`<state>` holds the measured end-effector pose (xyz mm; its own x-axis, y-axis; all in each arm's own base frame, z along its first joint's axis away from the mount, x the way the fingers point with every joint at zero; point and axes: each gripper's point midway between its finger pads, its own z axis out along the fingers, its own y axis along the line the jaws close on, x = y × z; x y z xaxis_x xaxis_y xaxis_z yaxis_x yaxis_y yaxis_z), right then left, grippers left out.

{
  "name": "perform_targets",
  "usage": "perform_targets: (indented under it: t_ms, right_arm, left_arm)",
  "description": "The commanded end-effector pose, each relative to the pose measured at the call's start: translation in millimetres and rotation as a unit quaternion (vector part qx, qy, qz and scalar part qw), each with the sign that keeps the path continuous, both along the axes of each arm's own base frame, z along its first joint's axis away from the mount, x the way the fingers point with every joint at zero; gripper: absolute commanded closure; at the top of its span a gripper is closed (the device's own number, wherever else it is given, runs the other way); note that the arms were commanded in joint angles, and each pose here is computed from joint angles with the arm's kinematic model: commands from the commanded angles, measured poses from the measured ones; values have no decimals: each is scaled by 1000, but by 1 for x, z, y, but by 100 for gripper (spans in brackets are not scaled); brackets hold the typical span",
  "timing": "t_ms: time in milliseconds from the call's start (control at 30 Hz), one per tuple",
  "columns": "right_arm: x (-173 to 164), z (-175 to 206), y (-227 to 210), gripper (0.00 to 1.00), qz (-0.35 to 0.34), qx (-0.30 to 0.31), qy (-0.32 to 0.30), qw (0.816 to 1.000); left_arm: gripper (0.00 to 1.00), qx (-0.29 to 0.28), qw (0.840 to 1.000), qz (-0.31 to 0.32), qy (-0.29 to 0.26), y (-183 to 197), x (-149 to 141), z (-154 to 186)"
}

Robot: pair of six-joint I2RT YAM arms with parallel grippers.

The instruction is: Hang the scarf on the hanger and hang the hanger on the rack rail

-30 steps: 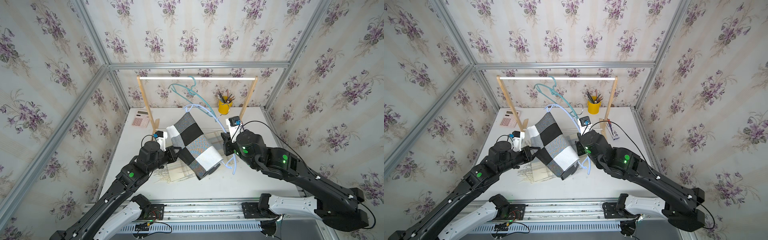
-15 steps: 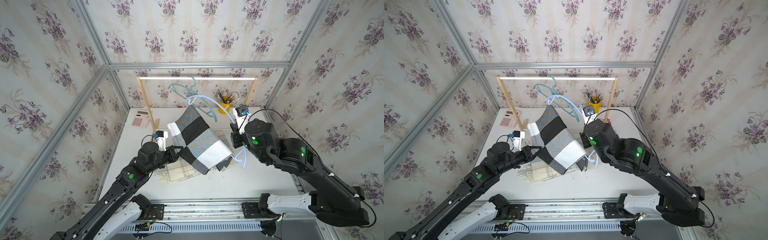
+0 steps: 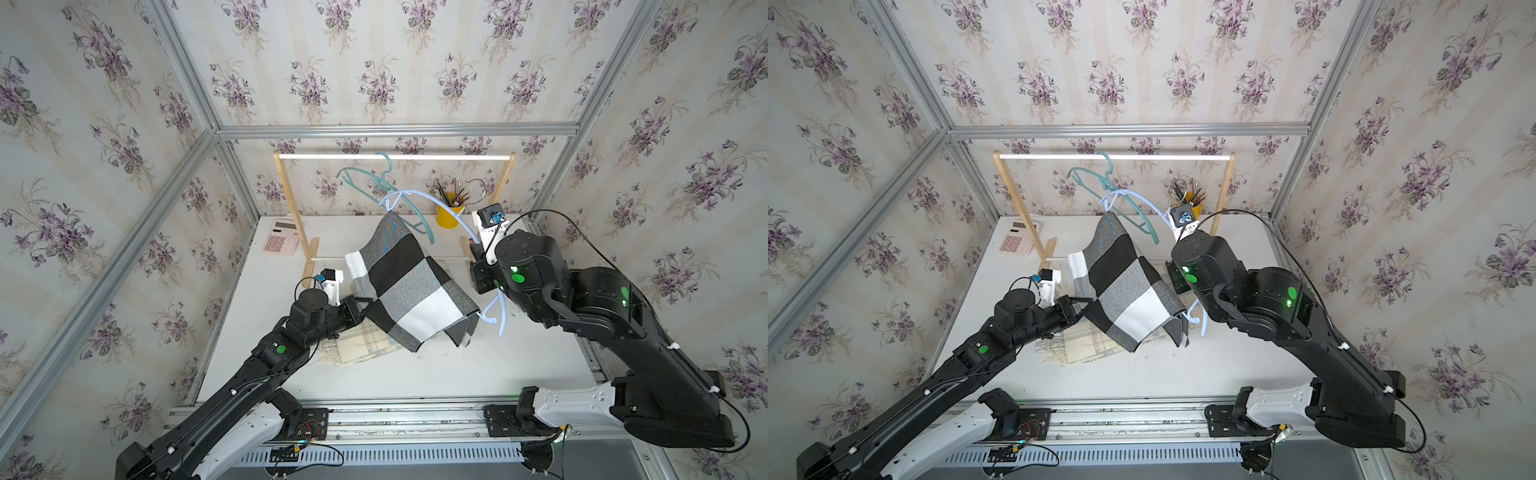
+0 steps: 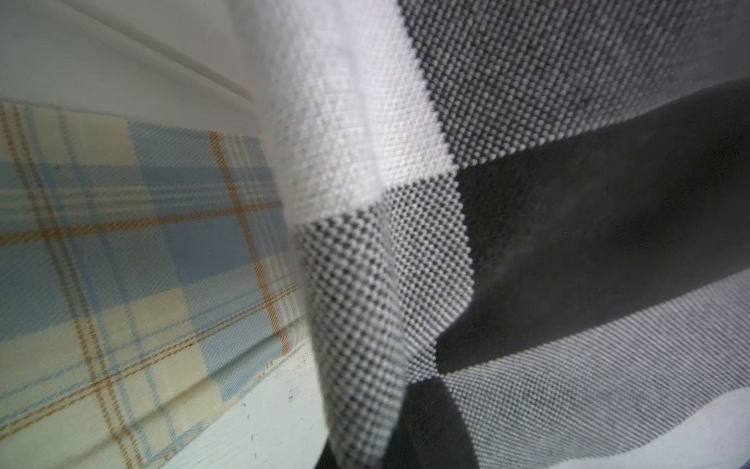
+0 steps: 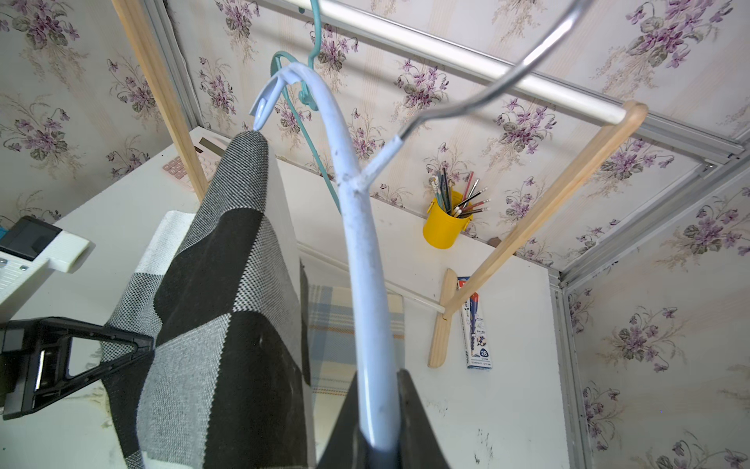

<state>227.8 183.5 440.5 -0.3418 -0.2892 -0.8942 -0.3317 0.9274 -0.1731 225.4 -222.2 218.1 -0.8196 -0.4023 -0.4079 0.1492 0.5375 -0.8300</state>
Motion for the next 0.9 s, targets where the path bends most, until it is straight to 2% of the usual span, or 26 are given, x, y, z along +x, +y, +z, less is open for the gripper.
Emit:
perform_targets:
  t_ms: [0, 333, 500, 533, 600, 667, 767, 867]
  right_arm:
    - [12, 36, -17, 100, -70, 68, -62, 993]
    - [11, 35, -12, 100, -59, 103, -69, 991]
    - [10, 34, -12, 100, -56, 119, -72, 989]
    - [10, 34, -12, 100, -56, 120, -72, 989]
    - [10, 33, -11, 100, -56, 120, -72, 989]
    - [10, 33, -11, 100, -55, 119, -71, 989]
    - [9, 34, -14, 100, -56, 118, -71, 989]
    - [8, 33, -14, 100, -55, 114, -68, 990]
  left_arm:
    - [100, -13, 999, -5, 45, -7, -1, -15]
    - [100, -86, 993, -66, 50, -52, -3, -1]
    - [100, -96, 990, -88, 51, -70, -3, 2]
    - [93, -94, 990, -93, 54, -72, -4, 1]
    - [68, -87, 990, -97, 57, -75, -4, -2]
    - [49, -79, 991, -95, 58, -74, -5, -5]
    - [36, -61, 993, -85, 52, -67, -5, -5]
    - [33, -38, 995, -75, 49, -59, -7, -5]
